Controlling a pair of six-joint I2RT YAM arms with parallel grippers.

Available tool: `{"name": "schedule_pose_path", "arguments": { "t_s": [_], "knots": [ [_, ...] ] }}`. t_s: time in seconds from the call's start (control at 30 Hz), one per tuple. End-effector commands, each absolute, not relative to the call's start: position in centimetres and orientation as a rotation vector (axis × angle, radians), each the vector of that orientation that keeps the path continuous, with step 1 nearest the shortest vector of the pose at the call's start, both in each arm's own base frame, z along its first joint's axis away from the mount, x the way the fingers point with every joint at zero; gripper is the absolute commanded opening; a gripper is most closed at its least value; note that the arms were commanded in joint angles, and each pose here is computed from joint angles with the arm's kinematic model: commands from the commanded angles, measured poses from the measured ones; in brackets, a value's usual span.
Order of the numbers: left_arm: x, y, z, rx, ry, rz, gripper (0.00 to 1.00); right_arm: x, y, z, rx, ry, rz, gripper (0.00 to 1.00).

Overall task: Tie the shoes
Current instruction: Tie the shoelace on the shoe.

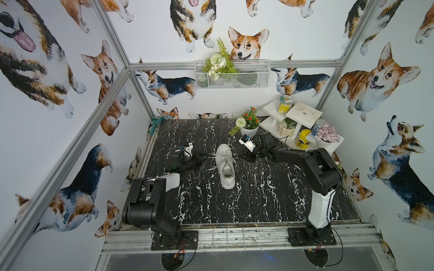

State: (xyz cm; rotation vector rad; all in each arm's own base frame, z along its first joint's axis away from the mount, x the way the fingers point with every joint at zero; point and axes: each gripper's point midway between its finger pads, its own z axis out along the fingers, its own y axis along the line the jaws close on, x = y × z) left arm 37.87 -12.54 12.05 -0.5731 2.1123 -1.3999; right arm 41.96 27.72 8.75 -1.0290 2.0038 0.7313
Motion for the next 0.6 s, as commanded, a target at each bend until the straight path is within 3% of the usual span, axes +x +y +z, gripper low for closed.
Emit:
{"name": "schedule_pose_path", "arguments": {
  "t_s": [0.0, 0.3, 0.57],
  "knots": [
    [37.7, -12.4, 11.8, -0.554, 2.117, -1.384, 0.00, 40.7, 28.5, 9.0, -0.897, 2.132, 0.901, 0.45],
    [37.6, -12.3, 11.7, -0.558, 2.117, -1.380, 0.00, 41.2, 29.2, 7.0, -0.512, 2.419, 1.121, 0.43],
    [37.4, -12.2, 11.7, -0.554, 2.121, -1.374, 0.00, 40.8, 30.5, 6.9, -0.515, 2.428, 1.235, 0.43]
  ]
}}
